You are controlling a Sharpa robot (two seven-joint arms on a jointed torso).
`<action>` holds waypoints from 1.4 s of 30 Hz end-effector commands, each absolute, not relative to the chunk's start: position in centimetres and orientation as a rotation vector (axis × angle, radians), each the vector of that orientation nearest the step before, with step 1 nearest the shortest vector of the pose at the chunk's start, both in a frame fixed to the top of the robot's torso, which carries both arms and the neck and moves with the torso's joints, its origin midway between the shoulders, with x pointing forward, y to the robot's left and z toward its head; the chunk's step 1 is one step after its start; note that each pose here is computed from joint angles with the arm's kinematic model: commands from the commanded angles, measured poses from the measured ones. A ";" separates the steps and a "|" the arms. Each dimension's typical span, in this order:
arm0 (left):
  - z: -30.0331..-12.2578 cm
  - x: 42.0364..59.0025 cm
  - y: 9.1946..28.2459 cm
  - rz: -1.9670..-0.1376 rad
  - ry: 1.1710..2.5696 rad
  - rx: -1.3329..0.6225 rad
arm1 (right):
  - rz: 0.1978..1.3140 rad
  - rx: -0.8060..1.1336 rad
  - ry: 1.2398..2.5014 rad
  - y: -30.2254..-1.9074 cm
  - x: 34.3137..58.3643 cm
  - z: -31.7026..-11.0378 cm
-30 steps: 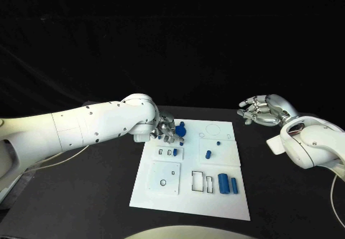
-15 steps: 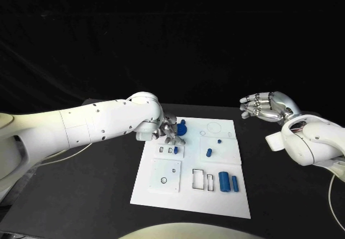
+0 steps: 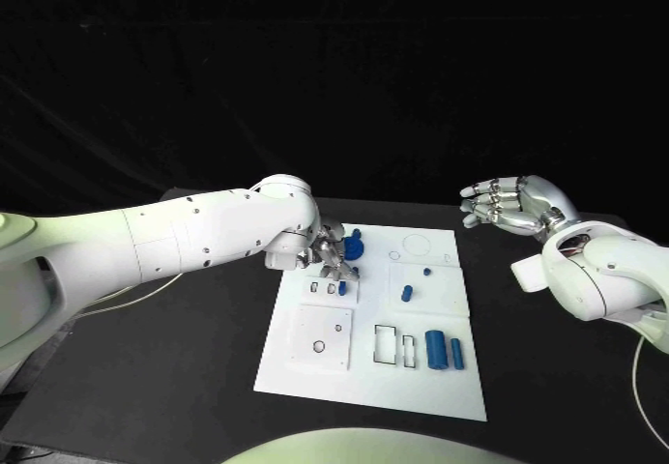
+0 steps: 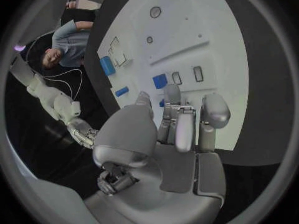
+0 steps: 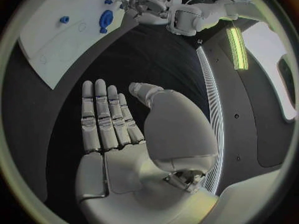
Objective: Assemble the parts on the task board
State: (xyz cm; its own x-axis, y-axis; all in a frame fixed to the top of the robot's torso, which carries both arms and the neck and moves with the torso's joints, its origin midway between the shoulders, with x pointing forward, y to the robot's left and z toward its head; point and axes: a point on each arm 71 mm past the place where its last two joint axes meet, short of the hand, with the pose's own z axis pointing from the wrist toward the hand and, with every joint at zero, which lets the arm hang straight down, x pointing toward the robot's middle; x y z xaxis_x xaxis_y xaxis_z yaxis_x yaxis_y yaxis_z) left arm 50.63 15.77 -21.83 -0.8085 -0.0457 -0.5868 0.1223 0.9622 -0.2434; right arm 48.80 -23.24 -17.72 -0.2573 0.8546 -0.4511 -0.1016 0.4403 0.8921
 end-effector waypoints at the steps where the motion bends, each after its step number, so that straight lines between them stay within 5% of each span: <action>1: -22.0 50.5 15.7 -0.345 2.514 0.086 | 1.082 0.655 1.578 -22.8 48.7 -17.8; 42: -23.0 50.2 15.7 -0.344 2.580 0.095 | 1.079 0.651 1.585 -22.6 48.7 -18.1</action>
